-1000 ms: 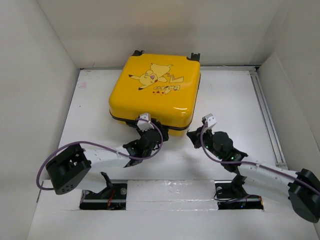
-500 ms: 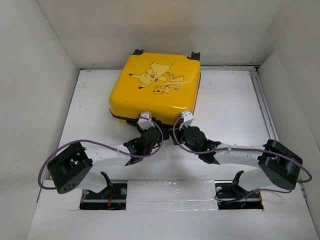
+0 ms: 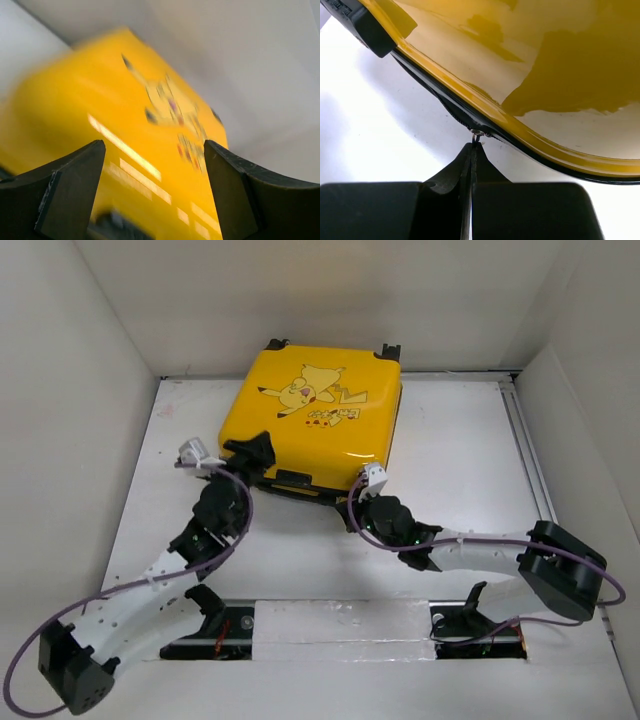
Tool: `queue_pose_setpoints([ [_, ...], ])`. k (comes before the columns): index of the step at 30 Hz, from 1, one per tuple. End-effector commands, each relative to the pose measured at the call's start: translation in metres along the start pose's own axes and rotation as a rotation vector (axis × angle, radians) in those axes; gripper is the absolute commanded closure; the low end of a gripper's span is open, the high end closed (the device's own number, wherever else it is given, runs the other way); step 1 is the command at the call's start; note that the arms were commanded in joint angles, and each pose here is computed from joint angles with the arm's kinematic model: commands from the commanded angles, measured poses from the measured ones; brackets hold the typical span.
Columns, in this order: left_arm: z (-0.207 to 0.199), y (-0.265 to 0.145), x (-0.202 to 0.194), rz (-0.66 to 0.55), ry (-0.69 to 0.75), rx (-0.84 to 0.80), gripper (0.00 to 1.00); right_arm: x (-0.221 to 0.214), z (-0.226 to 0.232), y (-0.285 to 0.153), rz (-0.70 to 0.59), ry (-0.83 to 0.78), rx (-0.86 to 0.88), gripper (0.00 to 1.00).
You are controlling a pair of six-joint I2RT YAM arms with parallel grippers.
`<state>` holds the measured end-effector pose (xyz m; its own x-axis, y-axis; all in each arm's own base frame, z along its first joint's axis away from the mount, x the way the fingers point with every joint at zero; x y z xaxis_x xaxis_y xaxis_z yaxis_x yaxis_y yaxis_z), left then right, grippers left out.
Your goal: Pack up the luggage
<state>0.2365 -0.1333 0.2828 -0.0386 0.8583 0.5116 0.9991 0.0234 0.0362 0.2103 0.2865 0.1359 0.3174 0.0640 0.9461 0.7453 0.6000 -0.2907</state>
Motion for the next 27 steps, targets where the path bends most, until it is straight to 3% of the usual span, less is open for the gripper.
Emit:
queue_pose_setpoints([
  [1,-0.002,0.046,0.042,-0.118,0.03,0.074,0.24,-0.004,0.021,-0.009,0.022,0.001,0.129,1.0],
  [2,0.001,0.059,0.05,-0.118,-0.014,0.078,0.24,-0.003,0.02,-0.011,0.025,0.001,0.128,1.0],
  [3,0.001,0.069,0.048,-0.022,-0.046,0.034,0.24,-0.005,0.02,-0.012,0.038,-0.003,0.134,1.0],
  [4,0.035,0.092,0.073,-0.068,-0.062,0.116,0.24,-0.001,0.021,-0.014,0.024,0.001,0.138,1.0],
  [5,0.042,0.101,0.083,-0.07,-0.1,0.106,0.24,0.002,0.022,-0.015,0.017,-0.005,0.152,1.0],
  [8,0.092,0.12,0.092,-0.068,-0.224,0.161,0.25,0.003,0.027,-0.016,0.02,-0.019,0.172,1.0],
  [12,0.121,0.136,0.064,0.074,-0.25,0.21,0.26,0.011,0.036,-0.014,0.03,-0.034,0.198,1.0],
  [21,0.136,0.132,0.009,0.265,-0.27,0.19,0.27,0.035,0.102,0.021,-0.007,-0.068,0.318,1.0],
  [27,0.126,0.113,0.005,0.327,-0.234,0.128,0.28,0.038,0.133,0.061,-0.033,-0.092,0.409,1.0],
])
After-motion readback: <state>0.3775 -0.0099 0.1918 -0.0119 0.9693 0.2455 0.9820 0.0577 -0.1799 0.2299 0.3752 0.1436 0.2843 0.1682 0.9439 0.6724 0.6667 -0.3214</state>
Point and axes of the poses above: each gripper's point midway between its finger pads, its own y axis out along the fingers, its own z axis along the line the jaws close on, x = y × z, the point moved 5 cm from there along -y, back along the fingers, and after that the axes turned 11 degrees about -y, right-handed, at the moved point
